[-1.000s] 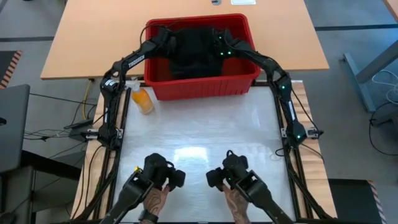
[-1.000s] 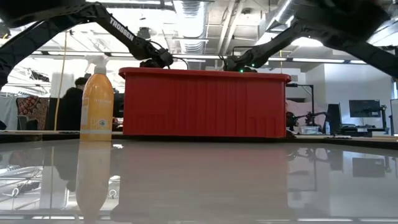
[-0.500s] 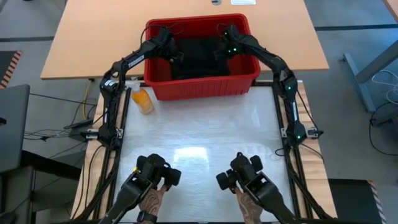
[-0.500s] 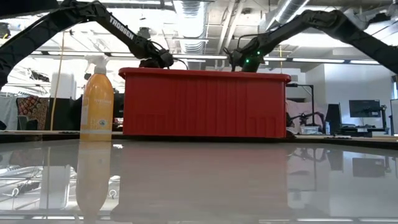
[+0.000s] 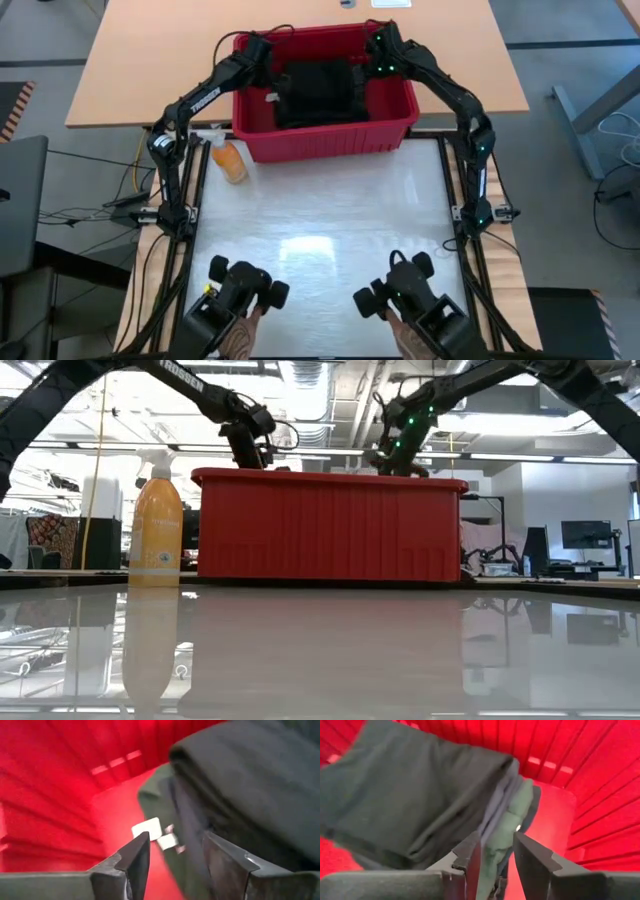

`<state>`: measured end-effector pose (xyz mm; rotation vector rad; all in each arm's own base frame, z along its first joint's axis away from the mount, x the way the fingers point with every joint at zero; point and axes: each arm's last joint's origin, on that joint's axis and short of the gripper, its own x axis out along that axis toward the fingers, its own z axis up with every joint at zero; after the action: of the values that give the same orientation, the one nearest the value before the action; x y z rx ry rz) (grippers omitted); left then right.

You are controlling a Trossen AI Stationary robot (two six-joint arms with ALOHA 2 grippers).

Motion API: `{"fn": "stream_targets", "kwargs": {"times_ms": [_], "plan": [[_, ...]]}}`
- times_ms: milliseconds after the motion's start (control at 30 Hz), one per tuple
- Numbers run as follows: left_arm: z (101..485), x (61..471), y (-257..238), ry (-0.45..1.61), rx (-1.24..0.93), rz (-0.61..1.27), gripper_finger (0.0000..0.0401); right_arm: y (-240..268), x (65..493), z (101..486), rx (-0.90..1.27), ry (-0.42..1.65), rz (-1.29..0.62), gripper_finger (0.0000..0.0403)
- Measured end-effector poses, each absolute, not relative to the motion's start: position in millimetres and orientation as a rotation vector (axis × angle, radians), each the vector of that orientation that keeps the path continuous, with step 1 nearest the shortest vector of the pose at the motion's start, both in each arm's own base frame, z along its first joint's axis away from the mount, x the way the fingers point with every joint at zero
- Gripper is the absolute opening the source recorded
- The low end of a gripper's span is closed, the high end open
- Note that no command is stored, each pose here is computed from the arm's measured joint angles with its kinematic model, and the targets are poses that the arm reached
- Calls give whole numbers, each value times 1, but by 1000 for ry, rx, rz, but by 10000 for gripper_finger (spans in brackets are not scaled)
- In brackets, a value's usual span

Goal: Fold Laundry from Bin
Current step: Return to Home Position

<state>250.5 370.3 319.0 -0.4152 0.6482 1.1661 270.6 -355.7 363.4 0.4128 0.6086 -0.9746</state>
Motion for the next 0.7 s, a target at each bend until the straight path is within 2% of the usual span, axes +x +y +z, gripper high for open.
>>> {"fn": "stream_targets", "kwargs": {"times_ms": [100,333,533,700], "plan": [[327,253,356,690,-398,1165,164,-343,276,373,392,597,-945,140],[352,273,306,737,-369,1014,154,-288,286,404,255,666,-801,140],[382,301,235,707,-315,857,146,-223,289,428,143,722,-641,140],[388,321,167,696,-251,682,139,-173,275,441,106,659,-526,140]]}}
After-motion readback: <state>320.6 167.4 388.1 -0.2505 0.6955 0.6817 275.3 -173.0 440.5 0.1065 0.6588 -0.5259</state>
